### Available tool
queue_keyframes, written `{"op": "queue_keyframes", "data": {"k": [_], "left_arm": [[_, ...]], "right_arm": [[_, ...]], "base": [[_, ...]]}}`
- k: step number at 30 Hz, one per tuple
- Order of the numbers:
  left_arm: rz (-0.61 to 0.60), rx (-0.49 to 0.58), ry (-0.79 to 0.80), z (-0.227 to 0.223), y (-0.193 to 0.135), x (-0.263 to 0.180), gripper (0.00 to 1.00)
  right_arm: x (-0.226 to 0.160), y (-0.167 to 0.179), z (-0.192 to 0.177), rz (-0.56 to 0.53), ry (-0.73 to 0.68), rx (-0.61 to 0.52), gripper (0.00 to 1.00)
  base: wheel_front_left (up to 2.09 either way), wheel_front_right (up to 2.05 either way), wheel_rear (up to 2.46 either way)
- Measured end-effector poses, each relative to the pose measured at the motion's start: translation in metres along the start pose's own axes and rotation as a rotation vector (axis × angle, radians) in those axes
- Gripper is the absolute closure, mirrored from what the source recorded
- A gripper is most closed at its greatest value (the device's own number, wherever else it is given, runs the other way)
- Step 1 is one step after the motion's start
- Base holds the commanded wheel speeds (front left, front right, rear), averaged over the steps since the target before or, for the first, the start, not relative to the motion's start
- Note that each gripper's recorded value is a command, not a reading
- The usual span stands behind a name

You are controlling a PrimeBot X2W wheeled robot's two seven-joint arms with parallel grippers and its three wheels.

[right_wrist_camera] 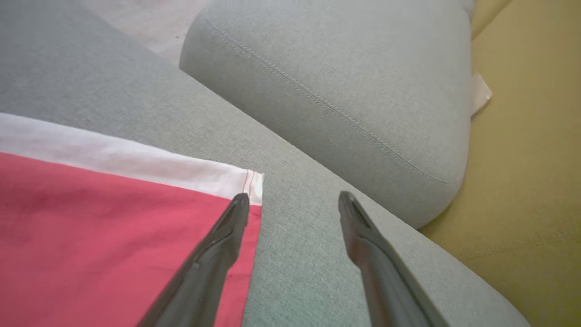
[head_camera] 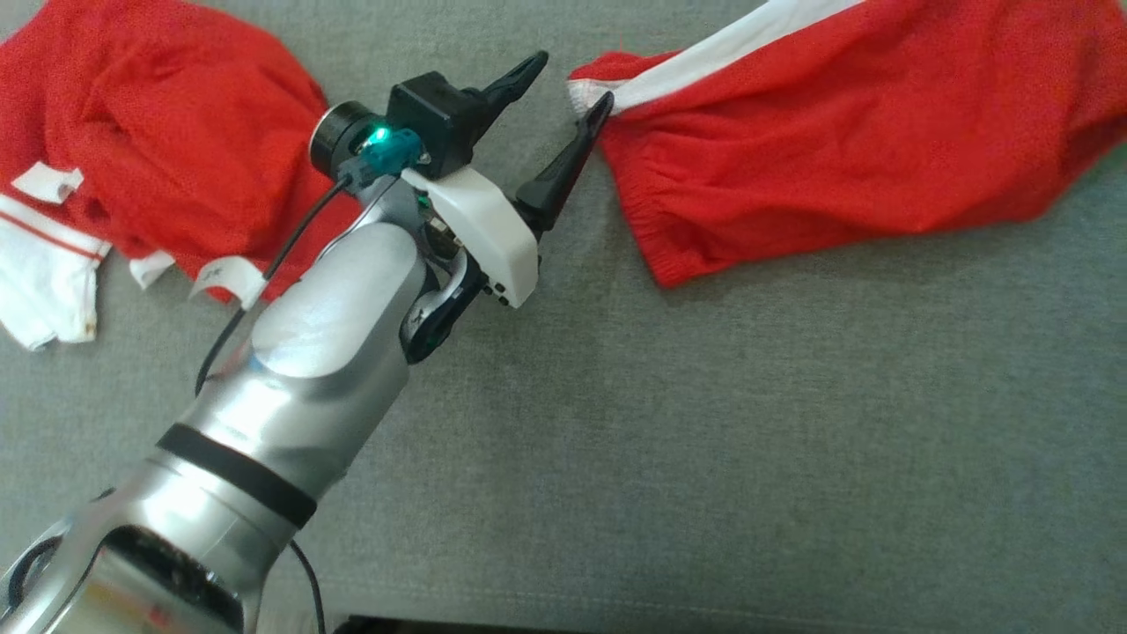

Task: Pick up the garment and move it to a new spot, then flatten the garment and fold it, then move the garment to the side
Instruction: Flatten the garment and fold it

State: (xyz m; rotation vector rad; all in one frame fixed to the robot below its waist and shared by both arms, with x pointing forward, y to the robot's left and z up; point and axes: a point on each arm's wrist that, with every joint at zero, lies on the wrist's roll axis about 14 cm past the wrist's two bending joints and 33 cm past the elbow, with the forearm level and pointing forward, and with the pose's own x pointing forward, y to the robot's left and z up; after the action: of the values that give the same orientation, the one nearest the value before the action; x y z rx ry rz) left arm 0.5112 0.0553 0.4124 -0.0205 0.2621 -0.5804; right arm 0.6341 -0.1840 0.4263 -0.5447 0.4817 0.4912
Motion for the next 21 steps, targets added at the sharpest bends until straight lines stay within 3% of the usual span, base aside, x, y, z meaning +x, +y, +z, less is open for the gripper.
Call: {"op": "queue_keyframes", "data": {"k": [8,12,15,21], "left_arm": [[0.008,0.040,-0.043,0.021,-0.007,-0.006,0.00],[0.054,0.000,-0.085,0.030,-0.009,-0.017,0.00],[0.110,-0.039,-0.156,0.048,-0.006,-0.027,0.00],[0.203,-0.104,-0.311,0.088,-0.004,-0.055,0.00]], "right_arm": [[-0.035,0.003,0.002,-0.029,-0.082,0.139,0.00],[-0.064,-0.009,0.020,-0.090,-0.214,0.229,0.00],[-0.090,-0.013,0.035,-0.122,-0.323,0.182,0.00],[-0.137,-0.024,0.053,-0.222,-0.501,0.366,0.00]], "base": [[0.00,0.00,0.00],[0.00,0.00,0.00],[0.00,0.00,0.00],[0.00,0.00,0.00]]}}
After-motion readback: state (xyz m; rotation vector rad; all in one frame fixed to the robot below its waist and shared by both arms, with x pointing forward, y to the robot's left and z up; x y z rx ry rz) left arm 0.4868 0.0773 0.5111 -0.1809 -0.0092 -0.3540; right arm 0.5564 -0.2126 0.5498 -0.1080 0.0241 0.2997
